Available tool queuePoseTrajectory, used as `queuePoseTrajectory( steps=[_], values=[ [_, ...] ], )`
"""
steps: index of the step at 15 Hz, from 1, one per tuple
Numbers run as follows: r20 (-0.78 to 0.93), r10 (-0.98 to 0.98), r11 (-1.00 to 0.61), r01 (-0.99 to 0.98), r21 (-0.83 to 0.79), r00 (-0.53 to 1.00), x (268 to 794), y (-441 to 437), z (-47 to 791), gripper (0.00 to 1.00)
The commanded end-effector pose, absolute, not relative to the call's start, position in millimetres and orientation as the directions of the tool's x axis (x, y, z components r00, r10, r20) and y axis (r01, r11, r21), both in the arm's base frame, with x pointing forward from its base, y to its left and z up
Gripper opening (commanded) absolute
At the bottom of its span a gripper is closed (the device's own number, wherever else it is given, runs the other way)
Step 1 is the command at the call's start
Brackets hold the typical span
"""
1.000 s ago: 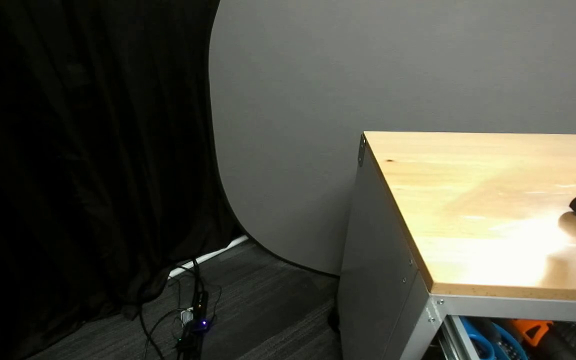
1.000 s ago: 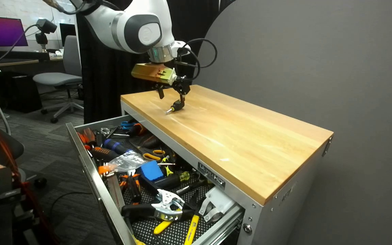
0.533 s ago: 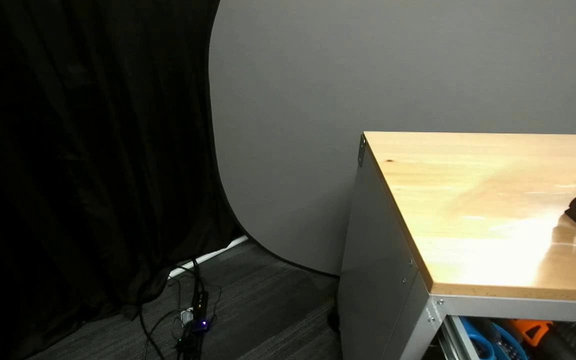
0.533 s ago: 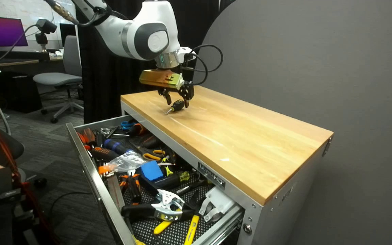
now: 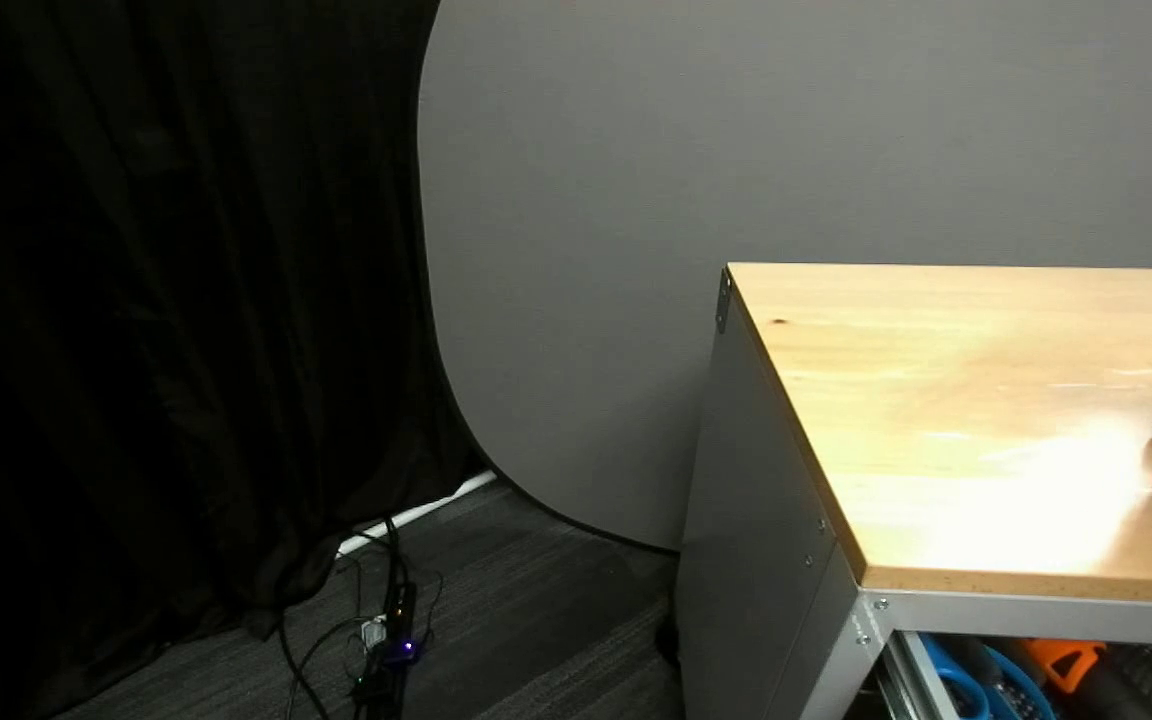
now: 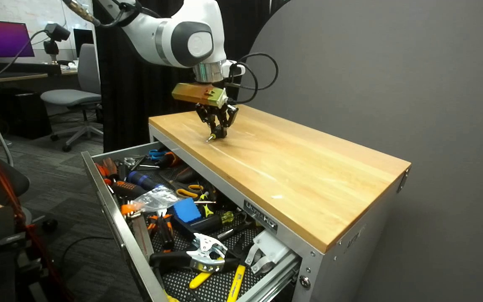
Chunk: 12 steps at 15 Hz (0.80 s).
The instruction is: Put the screwdriver in the drawer and close it
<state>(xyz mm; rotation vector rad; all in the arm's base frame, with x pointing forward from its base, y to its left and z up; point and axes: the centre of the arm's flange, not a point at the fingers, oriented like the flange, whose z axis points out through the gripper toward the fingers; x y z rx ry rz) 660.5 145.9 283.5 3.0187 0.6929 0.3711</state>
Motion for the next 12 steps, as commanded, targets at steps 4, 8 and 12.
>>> queuePoseTrajectory(
  steps=[4, 8, 12],
  values=[
    [0.026, 0.392, -0.92, 0.391, 0.042, 0.92, 609.8, 134.2, 296.8, 0.2],
    [-0.022, 0.406, -0.914, 0.406, 0.008, 0.914, 558.0, 130.6, 292.3, 0.2],
    [0.057, 0.398, -0.917, 0.399, -0.008, 0.916, 516.5, 130.8, 279.1, 0.17]
  ],
)
